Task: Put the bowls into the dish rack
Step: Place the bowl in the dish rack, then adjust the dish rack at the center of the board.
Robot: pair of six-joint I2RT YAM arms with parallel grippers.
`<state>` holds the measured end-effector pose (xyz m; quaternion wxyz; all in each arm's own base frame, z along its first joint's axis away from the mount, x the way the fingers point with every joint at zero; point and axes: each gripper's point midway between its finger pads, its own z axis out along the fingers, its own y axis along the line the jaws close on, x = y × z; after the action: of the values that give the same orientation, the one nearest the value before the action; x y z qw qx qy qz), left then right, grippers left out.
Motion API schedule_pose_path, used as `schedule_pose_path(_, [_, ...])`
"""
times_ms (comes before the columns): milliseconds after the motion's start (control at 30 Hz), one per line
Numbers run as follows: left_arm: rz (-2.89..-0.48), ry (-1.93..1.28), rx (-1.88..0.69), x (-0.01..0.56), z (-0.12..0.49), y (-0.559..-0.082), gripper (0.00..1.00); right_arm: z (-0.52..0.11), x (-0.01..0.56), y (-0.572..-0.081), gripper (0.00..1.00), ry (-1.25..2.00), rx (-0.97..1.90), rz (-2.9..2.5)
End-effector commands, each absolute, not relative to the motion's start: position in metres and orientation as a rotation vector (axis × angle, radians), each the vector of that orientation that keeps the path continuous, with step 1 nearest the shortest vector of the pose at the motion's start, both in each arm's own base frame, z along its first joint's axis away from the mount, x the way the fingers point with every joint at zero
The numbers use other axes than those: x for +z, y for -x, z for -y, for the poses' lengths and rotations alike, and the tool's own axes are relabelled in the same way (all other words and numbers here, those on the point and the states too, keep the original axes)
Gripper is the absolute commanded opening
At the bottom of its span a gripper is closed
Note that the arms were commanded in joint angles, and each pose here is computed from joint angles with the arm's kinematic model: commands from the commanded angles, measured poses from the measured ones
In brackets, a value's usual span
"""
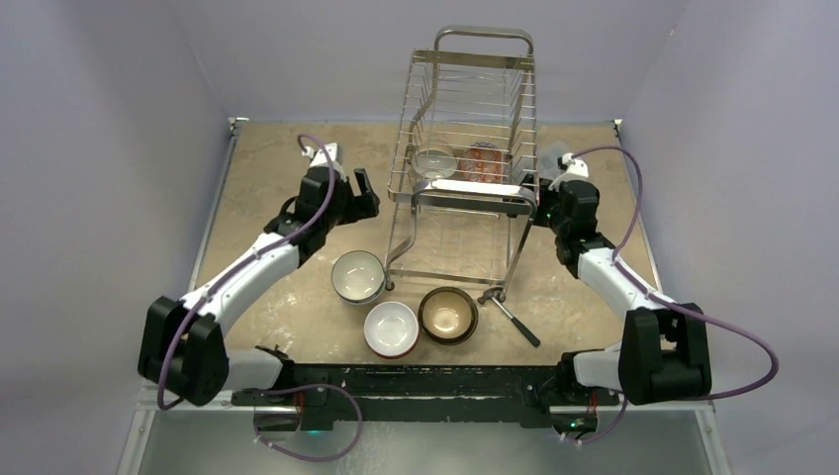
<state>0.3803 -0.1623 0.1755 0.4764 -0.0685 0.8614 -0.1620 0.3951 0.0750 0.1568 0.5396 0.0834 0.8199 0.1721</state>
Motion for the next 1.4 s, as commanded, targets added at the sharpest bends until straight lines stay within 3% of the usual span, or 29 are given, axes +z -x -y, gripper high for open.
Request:
schedule_pose_path(0, [-2.063, 0.277, -0.500, 0.192, 0.156, -0.353, 0.83, -0.112, 0.137, -0.360, 0.99, -0.147, 0.679, -2.060])
schedule_pose_path(133, [-2.044, 0.340, -0.542, 0.195, 0.146, -0.327, 0.83, -0.120, 0.120, -0.349, 0.95, -0.121, 0.727, -2.136])
schedule_pose_path(300, [-2.006, 0.426, -0.555, 0.197, 0.129, -0.300, 0.82, -0.118, 0.089, -0.342, 0.77, -0.151, 0.712, -2.259])
schedule_pose_path(467, [-2.044, 0.492, -0.525, 0.183, 0.114, -0.275, 0.82, -0.113, 0.069, -0.346, 0.69, -0.189, 0.667, -2.319])
schedule_pose_path(633, [-2.145, 0.564, -0.427, 0.165, 0.098, -0.254, 0.82, -0.111, 0.066, -0.359, 0.52, -0.207, 0.649, -2.341])
schedule_pose_path(800, [-2.216, 0.603, -0.371, 0.155, 0.091, -0.240, 0.80, -0.100, 0.073, -0.376, 0.48, -0.244, 0.565, -2.317])
schedule_pose_path(900, [-2.258, 0.613, -0.366, 0.146, 0.091, -0.234, 0.78, -0.091, 0.080, -0.387, 0.40, -0.254, 0.501, -2.297])
schedule_pose_path(1100, [-2.330, 0.542, -0.406, 0.129, 0.103, -0.229, 0.77, -0.062, 0.093, -0.406, 0.41, -0.286, 0.290, -2.276])
schedule_pose_path(1367, [-2.365, 0.533, -0.373, 0.117, 0.102, -0.229, 0.71, -0.060, 0.125, -0.417, 0.45, -0.283, 0.278, -2.206])
